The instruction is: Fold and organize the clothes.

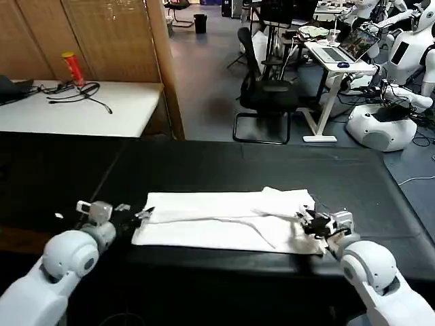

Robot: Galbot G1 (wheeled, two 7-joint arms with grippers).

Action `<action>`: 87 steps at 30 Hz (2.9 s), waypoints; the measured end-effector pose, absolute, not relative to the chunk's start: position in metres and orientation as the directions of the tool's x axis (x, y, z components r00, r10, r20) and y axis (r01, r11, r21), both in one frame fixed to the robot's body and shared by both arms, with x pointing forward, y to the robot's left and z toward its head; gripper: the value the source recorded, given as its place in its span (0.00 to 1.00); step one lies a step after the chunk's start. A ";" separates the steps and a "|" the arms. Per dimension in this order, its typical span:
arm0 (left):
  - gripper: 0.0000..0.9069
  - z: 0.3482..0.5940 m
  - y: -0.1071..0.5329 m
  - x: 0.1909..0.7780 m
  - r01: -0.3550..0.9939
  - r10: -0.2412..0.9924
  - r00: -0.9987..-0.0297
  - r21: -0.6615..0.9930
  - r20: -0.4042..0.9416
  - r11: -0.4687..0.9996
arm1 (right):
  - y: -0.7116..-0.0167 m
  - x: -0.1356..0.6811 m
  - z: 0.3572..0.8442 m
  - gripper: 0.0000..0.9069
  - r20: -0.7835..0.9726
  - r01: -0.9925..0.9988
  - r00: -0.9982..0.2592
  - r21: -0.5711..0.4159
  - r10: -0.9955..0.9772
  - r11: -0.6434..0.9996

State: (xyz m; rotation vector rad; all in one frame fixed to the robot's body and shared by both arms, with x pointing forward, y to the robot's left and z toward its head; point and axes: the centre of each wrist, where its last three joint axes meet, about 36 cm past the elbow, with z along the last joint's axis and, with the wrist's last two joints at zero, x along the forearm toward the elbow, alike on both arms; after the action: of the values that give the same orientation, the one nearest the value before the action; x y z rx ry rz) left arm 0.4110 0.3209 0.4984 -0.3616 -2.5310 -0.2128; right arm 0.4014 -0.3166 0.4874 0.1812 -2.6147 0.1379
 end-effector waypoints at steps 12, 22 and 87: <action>0.97 0.478 0.322 0.452 0.207 0.210 -0.801 -0.069 0.560 0.976 | -0.318 0.462 0.449 0.97 0.413 0.036 -0.910 -0.003 0.034 0.999; 0.59 0.442 0.327 0.477 0.126 0.230 -0.788 -0.217 0.571 0.968 | -0.313 0.479 0.418 0.59 0.448 0.080 -0.892 0.033 0.057 0.996; 0.33 0.387 0.323 0.422 0.055 0.141 -0.891 -0.205 0.433 0.977 | -0.309 0.350 0.503 0.97 0.209 0.011 -0.978 0.054 -0.001 0.999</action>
State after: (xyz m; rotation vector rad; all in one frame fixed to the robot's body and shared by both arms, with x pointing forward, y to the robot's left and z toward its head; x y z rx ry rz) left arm 0.4224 0.3227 0.3867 -0.1394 -2.6645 0.2591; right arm 0.3495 -0.3091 0.5025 -0.0072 -2.9299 -0.0801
